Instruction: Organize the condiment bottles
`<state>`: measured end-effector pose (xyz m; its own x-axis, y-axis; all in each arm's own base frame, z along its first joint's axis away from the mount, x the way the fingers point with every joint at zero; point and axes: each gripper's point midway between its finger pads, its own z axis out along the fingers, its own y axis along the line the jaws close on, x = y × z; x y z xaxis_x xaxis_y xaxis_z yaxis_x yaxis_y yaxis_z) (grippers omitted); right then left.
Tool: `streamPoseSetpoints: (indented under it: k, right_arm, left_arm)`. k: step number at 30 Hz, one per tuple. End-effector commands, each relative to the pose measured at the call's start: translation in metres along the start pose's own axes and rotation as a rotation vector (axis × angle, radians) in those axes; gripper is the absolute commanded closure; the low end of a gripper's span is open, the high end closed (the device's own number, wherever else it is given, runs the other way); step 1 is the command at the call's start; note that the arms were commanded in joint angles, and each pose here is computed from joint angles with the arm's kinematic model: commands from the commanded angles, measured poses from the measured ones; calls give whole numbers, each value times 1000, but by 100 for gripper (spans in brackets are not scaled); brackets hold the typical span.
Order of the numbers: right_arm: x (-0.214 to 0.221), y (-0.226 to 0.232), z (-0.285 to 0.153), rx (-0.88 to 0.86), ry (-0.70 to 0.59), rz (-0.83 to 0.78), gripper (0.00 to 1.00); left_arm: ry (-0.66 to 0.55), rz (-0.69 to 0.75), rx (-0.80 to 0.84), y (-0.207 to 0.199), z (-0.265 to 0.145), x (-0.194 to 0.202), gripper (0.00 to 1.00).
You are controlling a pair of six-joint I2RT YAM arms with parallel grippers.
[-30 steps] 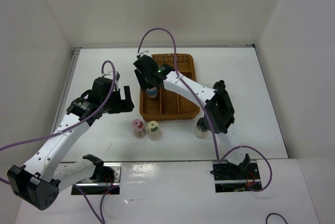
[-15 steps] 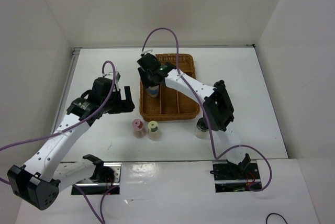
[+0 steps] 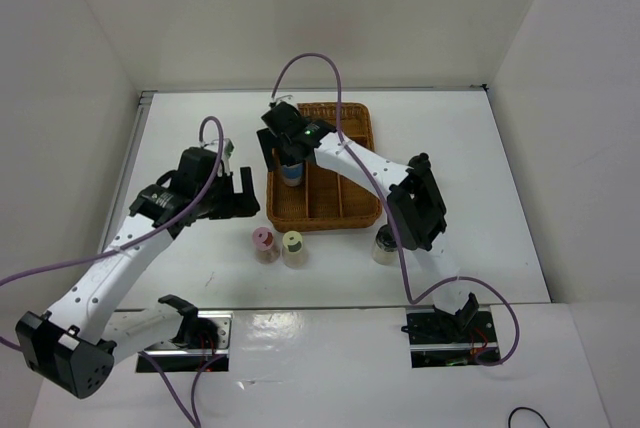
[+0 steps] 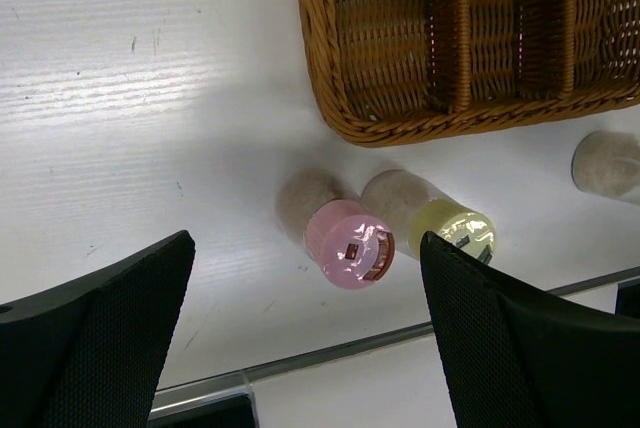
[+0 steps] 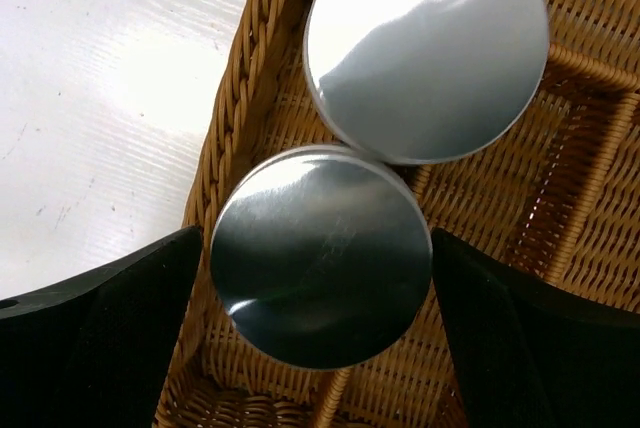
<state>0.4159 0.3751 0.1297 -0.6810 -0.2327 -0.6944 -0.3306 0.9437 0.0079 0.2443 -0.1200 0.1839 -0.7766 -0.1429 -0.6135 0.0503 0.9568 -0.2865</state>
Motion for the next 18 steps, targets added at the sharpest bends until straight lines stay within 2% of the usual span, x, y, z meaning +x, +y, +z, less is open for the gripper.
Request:
streamPoseSetpoints:
  k: [1,6,8,15,18]
  right_arm:
    - [-23,0,-17,-7,-57,50,1]
    - [-47,-15,-54,14,-108,94,1]
    - [-60,-21,-82,12,-140,132,1]
    - [-59,-63,-163,-34,-238,293,1]
    - [-44,-82,-190,-94,-268,352,1]
  left_arm:
    - [26,22,17,-5,-5,-3,1]
    - [82,31,52,-14,-17,-1,1]
    - [110,38,68,-17,-20,3,1]
    - [272,91,14,-16,-11,32,3]
    - [294,111,-2,-20,-5,35,3]
